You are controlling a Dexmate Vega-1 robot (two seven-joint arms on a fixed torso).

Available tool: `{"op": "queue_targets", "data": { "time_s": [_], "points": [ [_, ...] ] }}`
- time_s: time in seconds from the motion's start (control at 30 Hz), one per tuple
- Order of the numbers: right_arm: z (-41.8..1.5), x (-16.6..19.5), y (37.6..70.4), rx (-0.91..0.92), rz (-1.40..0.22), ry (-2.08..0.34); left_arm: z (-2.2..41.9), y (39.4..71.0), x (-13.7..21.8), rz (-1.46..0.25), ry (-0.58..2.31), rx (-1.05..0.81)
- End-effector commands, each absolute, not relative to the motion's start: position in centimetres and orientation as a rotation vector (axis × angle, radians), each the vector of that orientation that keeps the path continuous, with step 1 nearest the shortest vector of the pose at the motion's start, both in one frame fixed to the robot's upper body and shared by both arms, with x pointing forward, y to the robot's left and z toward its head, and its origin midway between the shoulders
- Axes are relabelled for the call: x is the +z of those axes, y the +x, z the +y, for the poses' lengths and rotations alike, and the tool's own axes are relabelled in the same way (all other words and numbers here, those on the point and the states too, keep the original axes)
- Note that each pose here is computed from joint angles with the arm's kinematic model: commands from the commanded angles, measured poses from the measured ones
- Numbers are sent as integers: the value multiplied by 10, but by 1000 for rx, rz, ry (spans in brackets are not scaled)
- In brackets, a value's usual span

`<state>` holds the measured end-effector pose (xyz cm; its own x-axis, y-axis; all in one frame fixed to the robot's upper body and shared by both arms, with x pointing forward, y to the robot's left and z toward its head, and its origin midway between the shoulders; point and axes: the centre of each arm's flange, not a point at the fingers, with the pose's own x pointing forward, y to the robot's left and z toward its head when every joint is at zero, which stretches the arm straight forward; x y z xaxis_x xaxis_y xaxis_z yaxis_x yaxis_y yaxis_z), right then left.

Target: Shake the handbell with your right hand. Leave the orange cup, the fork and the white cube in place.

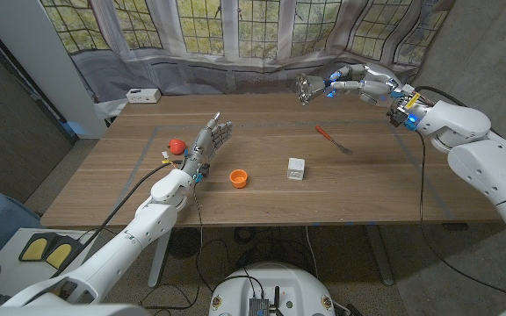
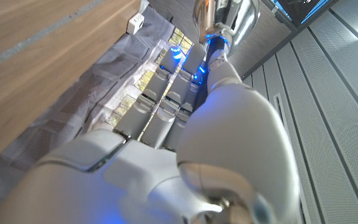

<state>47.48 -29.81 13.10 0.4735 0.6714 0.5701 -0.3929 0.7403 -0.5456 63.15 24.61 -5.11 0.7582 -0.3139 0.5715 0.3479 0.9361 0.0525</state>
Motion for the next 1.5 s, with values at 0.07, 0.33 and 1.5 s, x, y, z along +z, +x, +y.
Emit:
{"op": "queue_targets", "data": {
  "time_s": [0.07,0.33,1.5],
  "points": [
    [-283,138,444,284,-916,-863,249,632,-48,-613,-48,-356],
    [-270,131,437,54,-888,-1158,252,632,-45,-616,-44,-349],
    [-311,127,428,-868,-217,-1933,247,640,-42,-616,-56,-350]
  ]
}}
